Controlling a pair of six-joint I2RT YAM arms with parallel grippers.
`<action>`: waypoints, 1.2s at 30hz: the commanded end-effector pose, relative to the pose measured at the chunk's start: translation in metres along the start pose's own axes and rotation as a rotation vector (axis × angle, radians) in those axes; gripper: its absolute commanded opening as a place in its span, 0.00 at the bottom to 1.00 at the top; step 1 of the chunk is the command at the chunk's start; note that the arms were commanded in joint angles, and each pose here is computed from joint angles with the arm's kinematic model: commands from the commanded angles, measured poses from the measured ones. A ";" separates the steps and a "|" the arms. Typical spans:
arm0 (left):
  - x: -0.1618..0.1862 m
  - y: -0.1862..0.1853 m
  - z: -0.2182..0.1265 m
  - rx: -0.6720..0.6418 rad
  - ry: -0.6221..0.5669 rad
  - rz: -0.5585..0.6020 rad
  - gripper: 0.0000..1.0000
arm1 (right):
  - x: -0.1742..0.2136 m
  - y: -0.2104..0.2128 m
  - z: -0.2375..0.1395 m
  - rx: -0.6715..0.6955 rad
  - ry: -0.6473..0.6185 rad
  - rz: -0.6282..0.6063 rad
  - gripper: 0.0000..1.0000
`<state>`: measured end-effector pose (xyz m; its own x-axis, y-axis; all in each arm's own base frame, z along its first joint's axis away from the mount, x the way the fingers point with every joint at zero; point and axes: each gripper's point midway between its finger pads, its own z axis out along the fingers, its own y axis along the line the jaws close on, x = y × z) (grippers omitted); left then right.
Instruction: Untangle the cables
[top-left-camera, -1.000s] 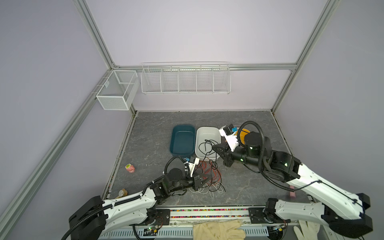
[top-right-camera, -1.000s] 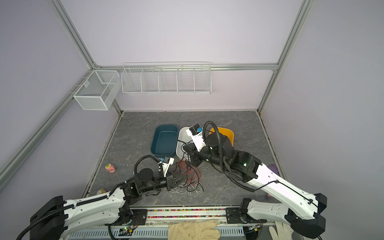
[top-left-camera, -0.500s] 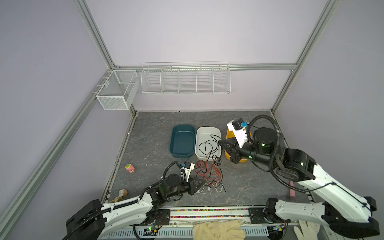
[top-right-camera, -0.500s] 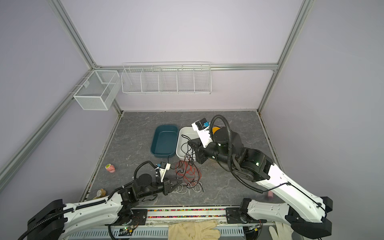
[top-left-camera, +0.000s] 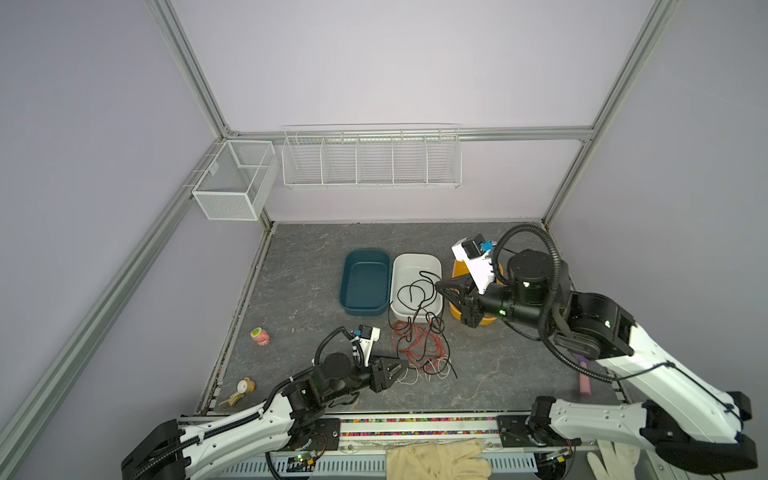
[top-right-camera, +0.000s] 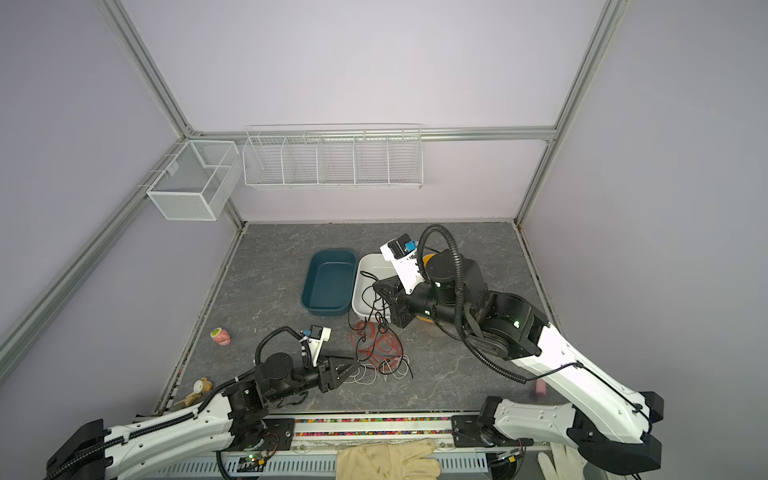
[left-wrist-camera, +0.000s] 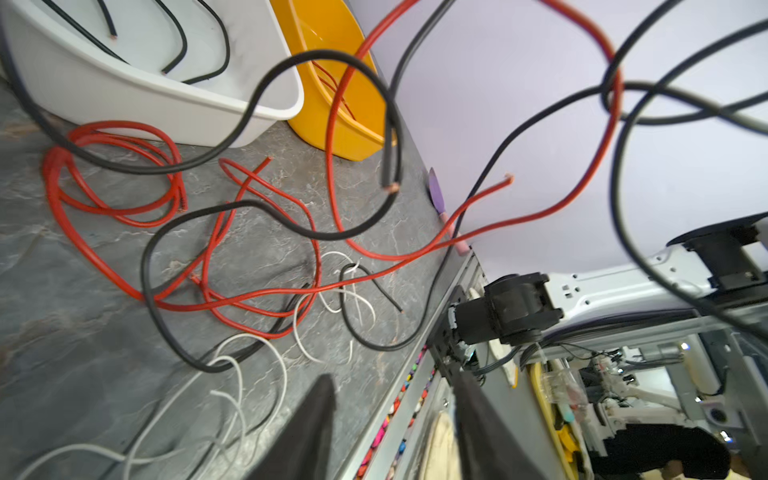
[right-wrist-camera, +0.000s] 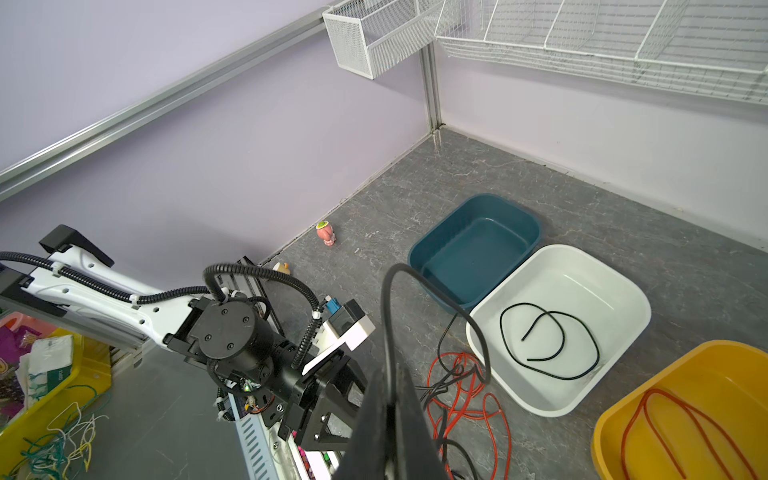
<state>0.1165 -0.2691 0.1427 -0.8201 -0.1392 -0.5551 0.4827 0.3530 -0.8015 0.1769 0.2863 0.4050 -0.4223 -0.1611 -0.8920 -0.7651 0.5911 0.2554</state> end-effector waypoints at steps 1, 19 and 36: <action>-0.013 -0.028 0.003 0.069 -0.013 0.005 0.60 | -0.003 0.000 0.013 -0.007 -0.012 0.033 0.07; -0.057 -0.054 0.039 -0.044 -0.156 0.049 0.99 | -0.011 -0.003 0.034 0.041 -0.043 0.123 0.07; -0.065 -0.046 0.053 -0.292 -0.205 0.097 1.00 | -0.025 -0.002 0.025 0.149 -0.132 0.216 0.07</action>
<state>0.1566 -0.3297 0.2073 -0.6967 -0.2620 -0.6679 0.4548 0.5586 -0.6936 0.2014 0.3175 0.3907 -0.5205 -0.0139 -0.8537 -0.6047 0.7119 0.3571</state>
